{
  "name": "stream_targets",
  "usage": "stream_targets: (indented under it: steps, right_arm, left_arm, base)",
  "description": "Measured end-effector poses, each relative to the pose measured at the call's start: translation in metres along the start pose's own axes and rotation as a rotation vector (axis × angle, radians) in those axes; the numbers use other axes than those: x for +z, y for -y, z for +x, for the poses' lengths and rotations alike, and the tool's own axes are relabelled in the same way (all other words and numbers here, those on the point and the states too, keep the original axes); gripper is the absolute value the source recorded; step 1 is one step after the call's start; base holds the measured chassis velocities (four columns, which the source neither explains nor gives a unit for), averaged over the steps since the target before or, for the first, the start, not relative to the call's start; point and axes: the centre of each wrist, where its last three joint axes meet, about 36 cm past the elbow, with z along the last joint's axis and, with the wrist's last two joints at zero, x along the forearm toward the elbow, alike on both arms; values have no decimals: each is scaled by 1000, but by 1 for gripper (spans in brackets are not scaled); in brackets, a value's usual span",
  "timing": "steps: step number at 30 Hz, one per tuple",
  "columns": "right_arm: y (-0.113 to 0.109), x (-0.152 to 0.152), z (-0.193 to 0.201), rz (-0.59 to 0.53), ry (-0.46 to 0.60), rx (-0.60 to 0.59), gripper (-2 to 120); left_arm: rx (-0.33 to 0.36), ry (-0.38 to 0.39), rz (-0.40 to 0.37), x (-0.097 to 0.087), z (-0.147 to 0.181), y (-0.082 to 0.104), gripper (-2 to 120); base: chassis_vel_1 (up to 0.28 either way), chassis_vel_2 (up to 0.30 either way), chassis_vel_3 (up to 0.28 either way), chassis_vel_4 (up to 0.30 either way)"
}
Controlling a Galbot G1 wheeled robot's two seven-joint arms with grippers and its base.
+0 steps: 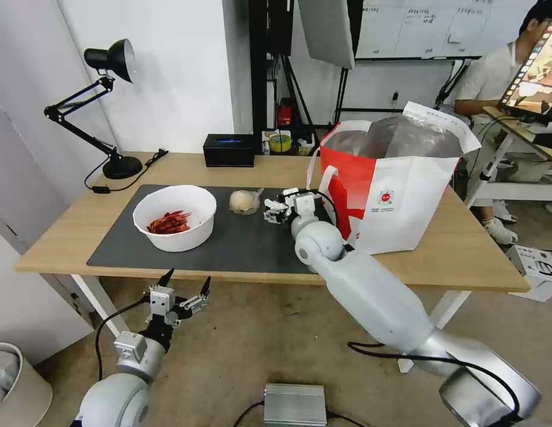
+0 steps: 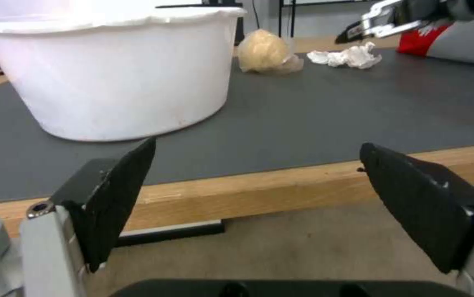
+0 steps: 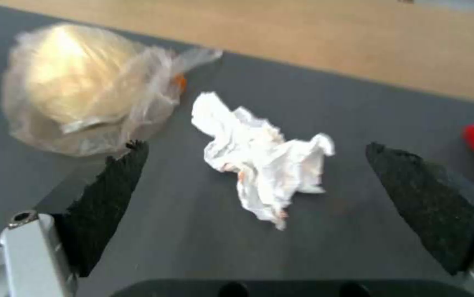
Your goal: Pick up the trash from the table and place it into the takeout bag.
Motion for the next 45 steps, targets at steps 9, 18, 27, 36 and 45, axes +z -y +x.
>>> stream_targets:
  steps: [9,18,27,36,45]
  right_arm:
    - [1,-7,-37,-42,-26,1,100]
    - [-2,-15,-52,-35,-35,21,100]
    - [-3,-19,-64,-59,-58,24,100]
    - [-8,-14,-70,-55,-86,33,100]
    - [-5,-9,-75,-58,-105,27,100]
  left_arm:
    - [8,3,5,0,-1,3,100]
    - [4,2,12,2,1,6,100]
    - [4,0,9,4,4,8,100]
    - [3,2,16,7,6,10,100]
    - [0,-3,19,9,8,12,100]
  base:
    - [0,0,0,0]
    - [0,0,0,0]
    - [0,0,0,0]
    - [0,0,0,0]
    - [0,0,0,0]
